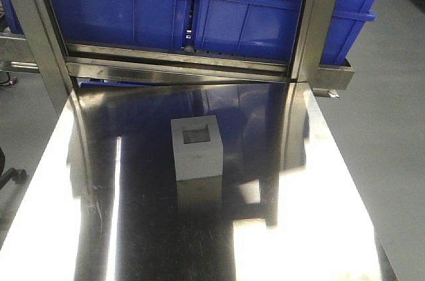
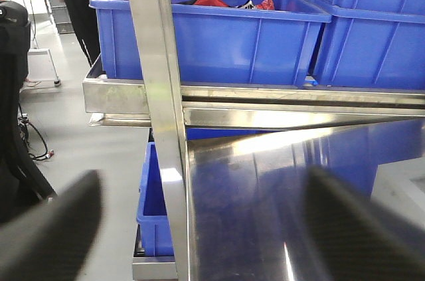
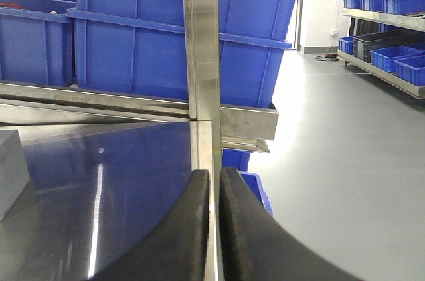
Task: Sort gray base to blue bin
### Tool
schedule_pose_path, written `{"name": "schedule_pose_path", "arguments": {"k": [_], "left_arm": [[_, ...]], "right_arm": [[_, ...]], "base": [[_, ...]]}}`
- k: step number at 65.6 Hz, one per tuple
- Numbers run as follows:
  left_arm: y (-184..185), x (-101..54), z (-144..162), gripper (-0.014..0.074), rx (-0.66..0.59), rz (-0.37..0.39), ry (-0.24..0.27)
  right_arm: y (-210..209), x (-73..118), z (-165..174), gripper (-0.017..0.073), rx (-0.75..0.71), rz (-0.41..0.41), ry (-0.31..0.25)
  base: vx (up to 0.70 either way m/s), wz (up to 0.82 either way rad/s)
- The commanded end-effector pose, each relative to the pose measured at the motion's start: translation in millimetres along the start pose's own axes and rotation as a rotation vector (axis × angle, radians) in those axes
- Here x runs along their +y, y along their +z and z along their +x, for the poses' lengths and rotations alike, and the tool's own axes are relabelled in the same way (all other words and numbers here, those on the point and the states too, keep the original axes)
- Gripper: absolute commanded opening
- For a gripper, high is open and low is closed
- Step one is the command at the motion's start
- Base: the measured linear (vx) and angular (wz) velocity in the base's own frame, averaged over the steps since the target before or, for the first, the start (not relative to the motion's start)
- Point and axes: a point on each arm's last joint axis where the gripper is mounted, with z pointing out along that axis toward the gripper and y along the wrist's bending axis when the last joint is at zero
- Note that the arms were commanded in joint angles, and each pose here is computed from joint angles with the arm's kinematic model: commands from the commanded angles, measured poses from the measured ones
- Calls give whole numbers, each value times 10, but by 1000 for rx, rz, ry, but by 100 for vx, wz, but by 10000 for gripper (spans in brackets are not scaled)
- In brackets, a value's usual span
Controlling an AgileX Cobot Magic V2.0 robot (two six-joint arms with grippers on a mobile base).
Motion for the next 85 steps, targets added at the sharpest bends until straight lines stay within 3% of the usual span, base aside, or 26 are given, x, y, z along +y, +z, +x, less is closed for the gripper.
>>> {"name": "schedule_pose_path", "arguments": {"k": [1, 9, 15, 19, 28, 34, 42, 51, 58, 69, 85], "left_arm": [[-12, 9, -159, 734, -90, -7, -9], [-11, 9, -175, 713, -107, -6, -19], [-1, 2, -229, 686, -160, 8, -84], [22, -4, -275, 664, -166, 18, -97], [195, -35, -477, 608, -105, 64, -45], [391, -87, -701, 575, -41, 137, 5], [659, -152, -959, 569, -5, 234, -20], [980, -204, -1130, 569, 23, 286, -39], [1234, -366, -1174, 569, 58, 352, -18], [1617, -863, -1073, 561, 109, 474, 36], [2033, -1413, -808, 560, 262, 499, 74]], "right_arm": [[-8, 1, -69, -4, -81, 1, -13], [-8, 1, -69, -4, -81, 1, -13], [-8, 1, -69, -4, -81, 1, -13], [-8, 1, -69, -4, -81, 1, -13], [-8, 1, -69, -4, -81, 1, -13], [-8, 1, -69, -4, -81, 1, -13], [-8, 1, -69, -4, -81, 1, -13], [-8, 1, -69, -4, -81, 1, -13], [-8, 1, -69, -4, -81, 1, -13], [-8, 1, -69, -4, -81, 1, -13], [-8, 1, -69, -4, -81, 1, -13]], "base": [[0, 0], [0, 0], [0, 0], [0, 0], [0, 0], [0, 0], [0, 0], [0, 0], [0, 0], [0, 0], [0, 0]]}}
